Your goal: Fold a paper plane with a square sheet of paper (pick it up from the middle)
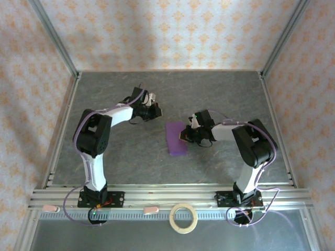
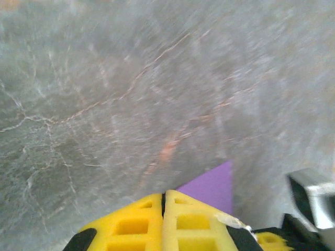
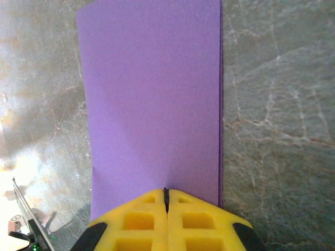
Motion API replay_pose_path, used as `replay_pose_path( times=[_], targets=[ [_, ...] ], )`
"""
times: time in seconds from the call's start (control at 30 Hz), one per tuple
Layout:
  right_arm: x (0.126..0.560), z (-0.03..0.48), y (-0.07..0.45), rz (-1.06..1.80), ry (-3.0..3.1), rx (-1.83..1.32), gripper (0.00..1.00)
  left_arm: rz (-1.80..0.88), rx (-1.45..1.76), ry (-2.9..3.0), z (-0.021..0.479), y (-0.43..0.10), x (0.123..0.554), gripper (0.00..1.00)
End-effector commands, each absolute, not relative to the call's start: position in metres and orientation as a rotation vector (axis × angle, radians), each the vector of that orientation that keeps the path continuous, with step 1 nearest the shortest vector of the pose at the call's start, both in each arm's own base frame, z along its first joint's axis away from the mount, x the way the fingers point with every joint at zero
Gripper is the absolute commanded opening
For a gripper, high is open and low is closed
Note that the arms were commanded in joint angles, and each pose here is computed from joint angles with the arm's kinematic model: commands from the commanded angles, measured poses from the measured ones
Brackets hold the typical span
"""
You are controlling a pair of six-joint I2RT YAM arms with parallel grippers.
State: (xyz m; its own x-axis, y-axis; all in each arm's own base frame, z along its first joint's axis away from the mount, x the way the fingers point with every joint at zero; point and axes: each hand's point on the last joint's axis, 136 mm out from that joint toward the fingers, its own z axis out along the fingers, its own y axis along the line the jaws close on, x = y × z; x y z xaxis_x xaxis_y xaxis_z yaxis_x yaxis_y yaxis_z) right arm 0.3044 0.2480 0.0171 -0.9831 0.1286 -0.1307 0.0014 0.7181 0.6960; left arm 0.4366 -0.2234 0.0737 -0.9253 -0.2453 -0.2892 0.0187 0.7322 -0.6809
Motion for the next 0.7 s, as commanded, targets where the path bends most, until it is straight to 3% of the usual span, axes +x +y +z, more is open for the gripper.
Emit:
replay_pose_path(
  times=[0.0, 0.27, 0.47, 0.67],
  targets=[
    [0.27, -0.033, 0.209, 0.86, 2.959, 0.291, 0.0, -1.105, -0.149, 2.502, 0.106, -0.24, 0.422, 0.0],
    [0.272, -0.029, 0.208, 0.852, 2.939, 0.315, 0.0, -1.328, 0.052, 2.609, 0.089, -0.305, 0.34, 0.0],
    [0.27, -0.03, 0.206, 0.848, 2.938, 0.317, 0.0, -1.378, 0.041, 2.667, 0.057, -0.312, 0.323, 0.0],
    [0.27, -0.031, 0.206, 0.846, 2.937, 0.321, 0.0, -1.226, 0.018, 2.803, 0.011, -0.293, 0.309, 0.0]
  ],
)
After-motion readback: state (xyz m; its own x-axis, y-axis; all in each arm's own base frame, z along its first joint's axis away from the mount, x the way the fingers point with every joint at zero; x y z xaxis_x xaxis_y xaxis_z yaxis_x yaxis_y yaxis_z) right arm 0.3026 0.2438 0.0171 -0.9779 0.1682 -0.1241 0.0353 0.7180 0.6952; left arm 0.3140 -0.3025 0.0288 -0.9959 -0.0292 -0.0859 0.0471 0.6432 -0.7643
